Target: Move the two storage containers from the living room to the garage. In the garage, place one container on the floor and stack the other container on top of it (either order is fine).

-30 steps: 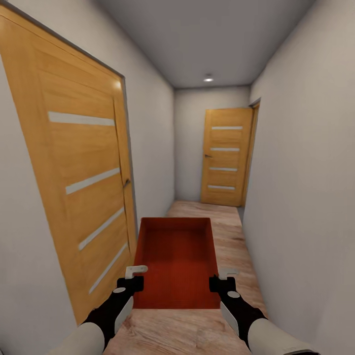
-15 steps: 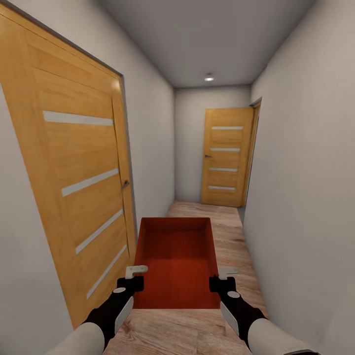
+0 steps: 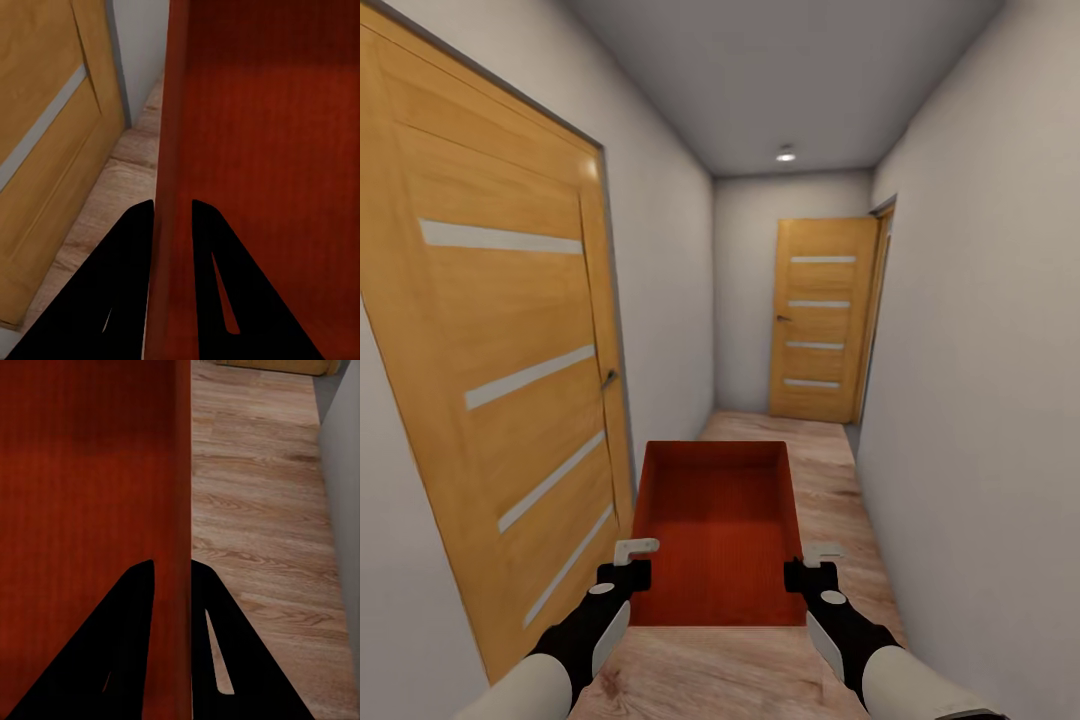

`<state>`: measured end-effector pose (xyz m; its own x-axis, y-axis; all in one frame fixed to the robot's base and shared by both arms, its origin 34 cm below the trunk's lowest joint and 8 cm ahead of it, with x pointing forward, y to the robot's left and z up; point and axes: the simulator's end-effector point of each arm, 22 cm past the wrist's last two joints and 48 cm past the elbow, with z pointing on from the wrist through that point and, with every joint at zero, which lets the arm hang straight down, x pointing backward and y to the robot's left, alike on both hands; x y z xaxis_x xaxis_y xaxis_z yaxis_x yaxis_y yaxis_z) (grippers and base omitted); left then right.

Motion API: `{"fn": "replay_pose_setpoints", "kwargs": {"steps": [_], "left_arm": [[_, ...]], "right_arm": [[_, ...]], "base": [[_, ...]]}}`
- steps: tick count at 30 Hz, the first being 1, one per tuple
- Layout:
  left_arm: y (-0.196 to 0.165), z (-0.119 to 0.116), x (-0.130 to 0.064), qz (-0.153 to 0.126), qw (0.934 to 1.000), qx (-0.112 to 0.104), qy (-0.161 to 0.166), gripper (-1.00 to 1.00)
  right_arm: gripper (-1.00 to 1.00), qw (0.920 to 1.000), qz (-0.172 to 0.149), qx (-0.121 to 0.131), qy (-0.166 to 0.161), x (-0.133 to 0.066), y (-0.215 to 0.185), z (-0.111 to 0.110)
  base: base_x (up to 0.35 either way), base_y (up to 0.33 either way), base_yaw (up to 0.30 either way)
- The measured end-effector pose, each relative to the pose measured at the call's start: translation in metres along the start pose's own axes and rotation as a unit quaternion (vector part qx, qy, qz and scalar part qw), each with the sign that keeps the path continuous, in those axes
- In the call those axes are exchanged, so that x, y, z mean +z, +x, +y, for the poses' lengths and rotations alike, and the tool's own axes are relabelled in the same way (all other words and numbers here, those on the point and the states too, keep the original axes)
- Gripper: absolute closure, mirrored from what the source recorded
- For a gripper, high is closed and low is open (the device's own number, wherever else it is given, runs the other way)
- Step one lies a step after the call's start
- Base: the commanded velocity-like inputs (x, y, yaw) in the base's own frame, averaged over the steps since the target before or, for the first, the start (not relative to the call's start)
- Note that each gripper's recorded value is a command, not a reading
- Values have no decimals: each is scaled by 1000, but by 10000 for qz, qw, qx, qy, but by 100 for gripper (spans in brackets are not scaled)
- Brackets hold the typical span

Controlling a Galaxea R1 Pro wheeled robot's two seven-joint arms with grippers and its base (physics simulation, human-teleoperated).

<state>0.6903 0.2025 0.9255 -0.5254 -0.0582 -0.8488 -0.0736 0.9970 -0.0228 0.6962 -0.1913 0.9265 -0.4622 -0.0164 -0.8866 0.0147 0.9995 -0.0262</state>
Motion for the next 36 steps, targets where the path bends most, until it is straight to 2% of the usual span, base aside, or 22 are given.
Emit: {"fn": "replay_pose_setpoints", "kwargs": {"steps": [6, 22, 36], "left_arm": [[0, 0, 0, 1, 10000, 2, 0, 100], [6, 2, 1, 27, 10000, -90, 14, 100], [6, 3, 1, 28, 9999, -94, 22, 100]], "right_arm": [[100, 10000, 1, 2, 0, 0, 0, 0], [100, 10000, 24, -59, -11, 0, 1, 3], [100, 10000, 24, -67, -10, 0, 0, 3]], "base": [[321, 0, 0], [21, 0, 0], [293, 0, 0]]}}
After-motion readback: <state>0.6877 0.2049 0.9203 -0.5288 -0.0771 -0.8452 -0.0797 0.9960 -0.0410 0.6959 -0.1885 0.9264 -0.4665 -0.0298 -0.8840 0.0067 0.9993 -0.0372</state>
